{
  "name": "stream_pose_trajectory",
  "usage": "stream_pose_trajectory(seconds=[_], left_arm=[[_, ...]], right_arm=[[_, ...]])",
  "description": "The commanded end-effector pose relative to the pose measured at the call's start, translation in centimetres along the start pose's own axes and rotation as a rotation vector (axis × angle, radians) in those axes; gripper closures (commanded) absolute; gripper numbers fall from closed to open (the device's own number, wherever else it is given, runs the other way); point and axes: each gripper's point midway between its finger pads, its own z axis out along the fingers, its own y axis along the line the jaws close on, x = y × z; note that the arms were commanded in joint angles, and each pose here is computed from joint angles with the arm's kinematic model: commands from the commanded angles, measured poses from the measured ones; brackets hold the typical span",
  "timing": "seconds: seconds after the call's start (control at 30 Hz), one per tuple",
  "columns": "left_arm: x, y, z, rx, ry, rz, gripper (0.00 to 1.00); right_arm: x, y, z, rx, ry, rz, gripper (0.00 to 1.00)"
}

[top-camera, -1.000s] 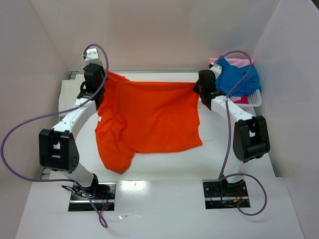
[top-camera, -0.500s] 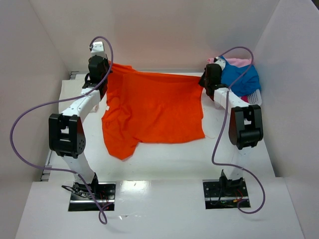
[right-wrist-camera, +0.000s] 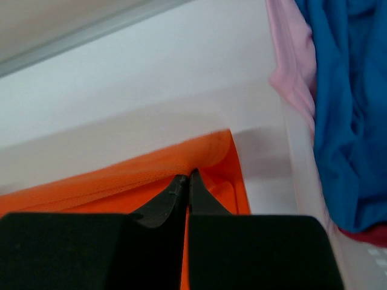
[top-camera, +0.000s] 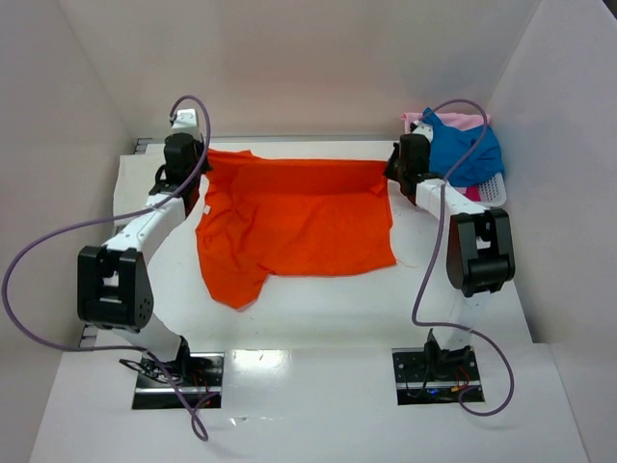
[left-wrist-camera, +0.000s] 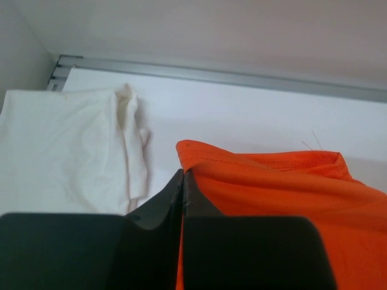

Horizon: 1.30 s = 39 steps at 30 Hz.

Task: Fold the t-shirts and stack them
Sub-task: Fold the flattened tshirt in 1/3 of the way

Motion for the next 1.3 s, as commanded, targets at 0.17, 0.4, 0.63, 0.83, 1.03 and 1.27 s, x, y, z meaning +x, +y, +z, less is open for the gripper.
stream_pose_trajectory(seconds=[0.17, 0.4, 0.63, 0.83, 1.03, 1.27], left_arm=[[2.4, -0.6, -5.3, 0.103, 0.086, -0.094, 1.00], [6.0, -1.1, -7.5, 0.124, 0.241, -0.112, 1.00], [8.5, -0.2, -9.9, 0.046, 0.319, -0.172, 1.00], [11.6, -0.1, -11.1, 0.041, 0.421, -0.179, 1.00], [12.8, 0.0, -10.7, 0.013, 0.472, -0.181, 0.65], [8.3, -1.0, -9.6, 0.058, 0.356, -0.213, 0.36]], right_arm=[[2.5, -1.9, -1.1, 0.024, 0.030, -0.001, 1.00], [4.0, -2.4, -1.1, 0.046, 0.079, 0.003, 1.00], [5.2, -2.7, -1.4, 0.060, 0.144, 0.004, 1.00], [6.4, -3.3, -1.5, 0.077, 0.188, -0.020, 0.92], [6.8, -3.4, -1.8, 0.075, 0.208, -0.031, 0.58], [3.3, -0.9, -4.1, -0.031, 0.143, -0.026, 0.40]])
